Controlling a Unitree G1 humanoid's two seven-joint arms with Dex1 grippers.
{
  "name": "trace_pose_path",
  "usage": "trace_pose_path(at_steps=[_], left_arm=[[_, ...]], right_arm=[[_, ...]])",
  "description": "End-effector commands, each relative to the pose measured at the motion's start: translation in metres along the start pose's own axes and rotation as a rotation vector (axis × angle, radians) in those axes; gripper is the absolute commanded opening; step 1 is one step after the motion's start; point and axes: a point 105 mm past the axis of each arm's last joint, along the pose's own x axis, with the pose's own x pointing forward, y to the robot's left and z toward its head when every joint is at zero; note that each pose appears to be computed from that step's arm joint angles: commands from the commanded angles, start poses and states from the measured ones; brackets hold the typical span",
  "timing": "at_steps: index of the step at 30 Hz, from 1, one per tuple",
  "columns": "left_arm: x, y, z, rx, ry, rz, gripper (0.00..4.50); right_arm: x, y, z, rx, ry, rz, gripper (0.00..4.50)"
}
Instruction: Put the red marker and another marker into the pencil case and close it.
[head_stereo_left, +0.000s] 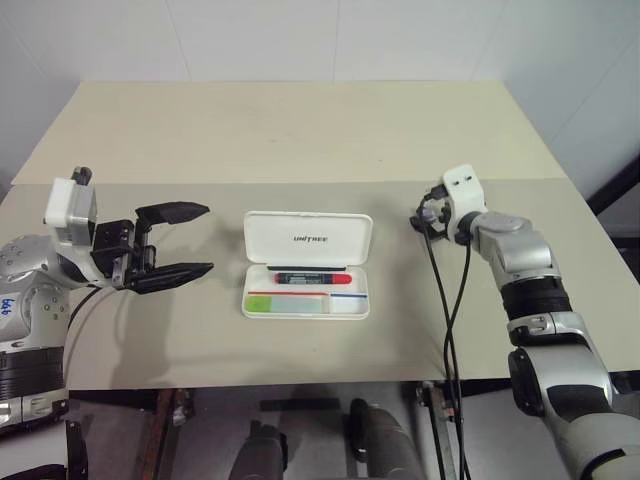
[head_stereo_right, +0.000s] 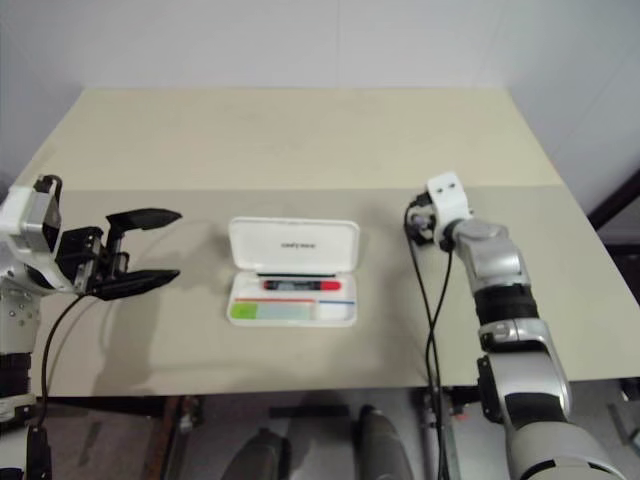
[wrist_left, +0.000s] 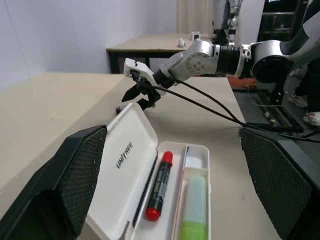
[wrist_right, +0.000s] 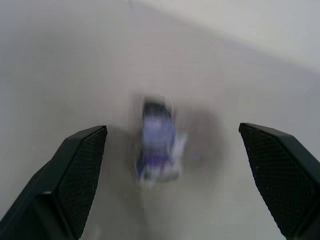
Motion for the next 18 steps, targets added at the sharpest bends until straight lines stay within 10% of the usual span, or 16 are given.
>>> trace_pose_path(at_steps=[1,10,18], left_arm=[[0.002,0.003,0.011,0.036,0.026,-0.009,4.5],[0.005,0.004,0.011,0.039,0.046,-0.017,4.5],[0.005,0.0,0.011,0.045,0.048,-0.005,4.5]], right_arm=[[0.004,0.008,-0.01,0.067,0.012,0.03,4.47],[0.022,0.041,-0.024,0.188,0.062,0.15,4.47],[0.03,0.054,-0.036,0.199,0.137,0.169,2.17]])
